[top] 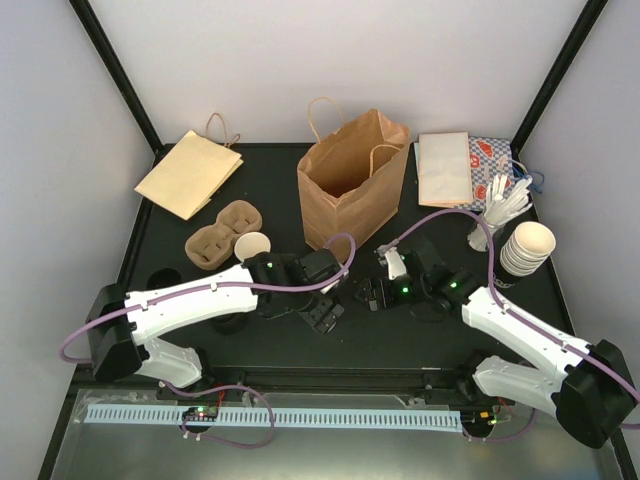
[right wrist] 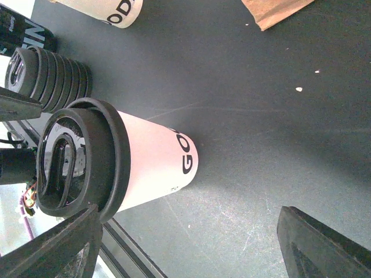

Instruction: Pack the takeout coffee

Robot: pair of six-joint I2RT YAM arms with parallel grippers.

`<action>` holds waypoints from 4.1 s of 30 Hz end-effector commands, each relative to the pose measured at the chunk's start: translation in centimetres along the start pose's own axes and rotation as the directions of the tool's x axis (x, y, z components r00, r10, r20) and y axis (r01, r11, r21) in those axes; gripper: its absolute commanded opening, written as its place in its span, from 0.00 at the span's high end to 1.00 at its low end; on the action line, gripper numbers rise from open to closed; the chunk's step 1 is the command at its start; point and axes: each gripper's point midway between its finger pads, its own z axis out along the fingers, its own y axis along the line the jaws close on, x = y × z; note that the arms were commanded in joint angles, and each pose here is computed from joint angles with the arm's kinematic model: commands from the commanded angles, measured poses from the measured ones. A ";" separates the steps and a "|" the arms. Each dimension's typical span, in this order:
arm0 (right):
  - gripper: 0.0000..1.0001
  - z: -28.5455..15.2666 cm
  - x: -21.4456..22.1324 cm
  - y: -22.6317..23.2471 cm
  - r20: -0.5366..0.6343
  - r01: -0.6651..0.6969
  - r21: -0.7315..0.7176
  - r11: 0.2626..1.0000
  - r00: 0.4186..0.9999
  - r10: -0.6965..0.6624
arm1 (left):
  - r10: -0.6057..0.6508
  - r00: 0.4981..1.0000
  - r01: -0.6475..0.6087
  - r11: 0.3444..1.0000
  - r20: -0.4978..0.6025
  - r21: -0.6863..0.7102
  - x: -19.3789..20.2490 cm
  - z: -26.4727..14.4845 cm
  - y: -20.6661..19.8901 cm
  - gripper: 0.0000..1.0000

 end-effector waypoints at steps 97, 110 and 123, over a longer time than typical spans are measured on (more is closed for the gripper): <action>0.39 3.5 -0.8 1.0 -0.041 -0.063 -0.129 0.990 0.997 0.058 | -0.004 0.991 -0.004 0.998 -0.134 -0.061 1.8 2.8 0.5 0.15; 0.36 2.4 -2.1 2.6 0.002 -0.014 -0.180 0.984 1.000 0.015 | 0.035 0.989 -0.040 0.999 -0.141 -0.035 2.0 3.0 0.2 0.15; 0.36 3.5 -1.4 2.8 -0.013 -0.061 -0.253 0.965 0.998 0.059 | 0.098 0.990 -0.097 0.995 -0.105 0.013 1.6 2.5 -0.1 0.15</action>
